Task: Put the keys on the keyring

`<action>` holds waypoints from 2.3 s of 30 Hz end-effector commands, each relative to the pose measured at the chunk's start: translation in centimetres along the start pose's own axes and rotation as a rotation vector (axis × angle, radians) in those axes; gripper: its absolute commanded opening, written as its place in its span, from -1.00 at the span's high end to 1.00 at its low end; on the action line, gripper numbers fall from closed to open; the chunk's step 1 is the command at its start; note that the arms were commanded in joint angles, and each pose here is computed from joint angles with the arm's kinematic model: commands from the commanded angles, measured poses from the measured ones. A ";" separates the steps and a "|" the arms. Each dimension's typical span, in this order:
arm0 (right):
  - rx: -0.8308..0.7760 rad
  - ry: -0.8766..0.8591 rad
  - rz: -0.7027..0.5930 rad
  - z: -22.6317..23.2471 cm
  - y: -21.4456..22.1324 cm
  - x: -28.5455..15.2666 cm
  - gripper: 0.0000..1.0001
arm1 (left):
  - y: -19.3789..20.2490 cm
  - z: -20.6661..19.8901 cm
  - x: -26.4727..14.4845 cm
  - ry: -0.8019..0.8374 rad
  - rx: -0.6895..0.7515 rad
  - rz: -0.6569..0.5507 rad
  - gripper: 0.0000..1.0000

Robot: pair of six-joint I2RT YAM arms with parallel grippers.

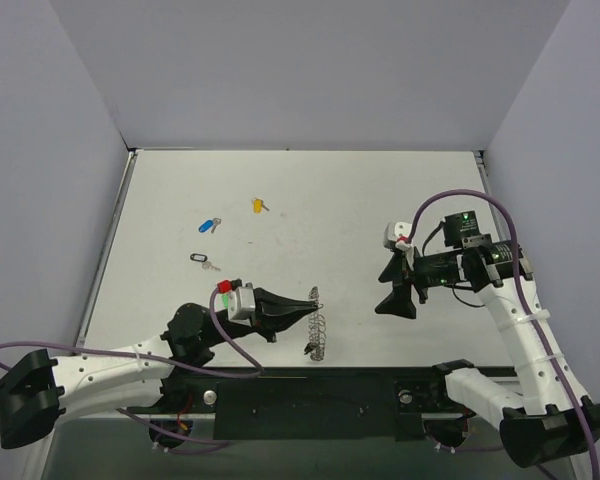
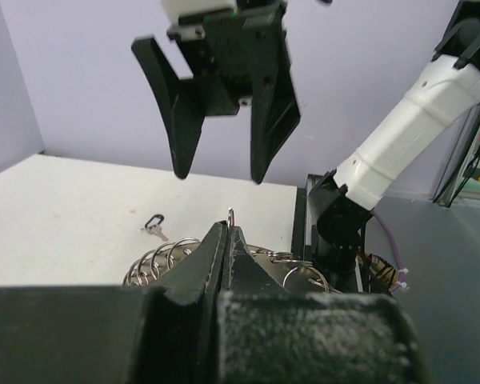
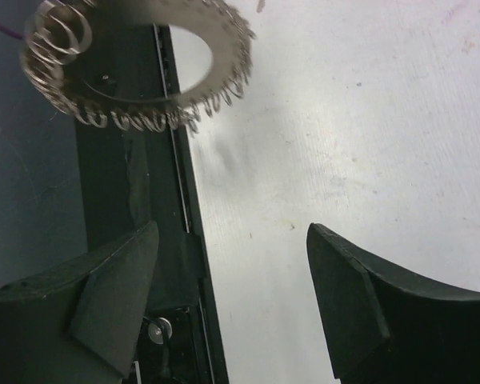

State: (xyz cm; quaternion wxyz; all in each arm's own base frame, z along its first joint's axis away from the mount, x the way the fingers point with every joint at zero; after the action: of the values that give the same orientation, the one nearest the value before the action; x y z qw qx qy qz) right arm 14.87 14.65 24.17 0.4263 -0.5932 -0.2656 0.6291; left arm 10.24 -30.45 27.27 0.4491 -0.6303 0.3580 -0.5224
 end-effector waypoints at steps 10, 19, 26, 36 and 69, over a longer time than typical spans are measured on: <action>0.241 0.064 -0.078 -3.0 4.3 0.3 -0.40 | -7.2 -3.9 -1.8 0.233 -0.151 -0.204 1.00; 0.265 0.093 -0.098 -3.4 4.5 -0.2 -0.40 | -11.2 -4.8 -1.6 0.290 -0.318 -0.288 1.00; 0.252 0.096 -0.086 -3.2 4.4 -0.5 -0.40 | -13.8 -5.0 -1.8 0.330 -0.390 -0.379 1.00; 0.243 0.086 -0.065 -2.8 4.5 -0.8 -0.39 | -14.8 -4.9 -1.1 0.378 -0.443 -0.392 1.00; 0.661 0.493 0.066 -9.1 9.3 -7.8 -0.11 | -6.4 6.6 -2.1 0.028 -0.073 0.034 1.00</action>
State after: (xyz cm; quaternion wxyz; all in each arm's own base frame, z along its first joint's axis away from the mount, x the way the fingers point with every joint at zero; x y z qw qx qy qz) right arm 20.48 5.09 19.90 0.6149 -0.5589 -0.0316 0.5555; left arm 15.54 -26.15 32.79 0.4185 -0.6480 0.4013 -0.4938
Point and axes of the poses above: each gripper's point midway between its finger pads, its own x axis out along the fingers, its own z axis along the line the jaws close on, y = z × x, the point moved 2 cm from there along -x, back along the fingers, and after that the axes turned 1 degree about x, right-handed, at the moved point
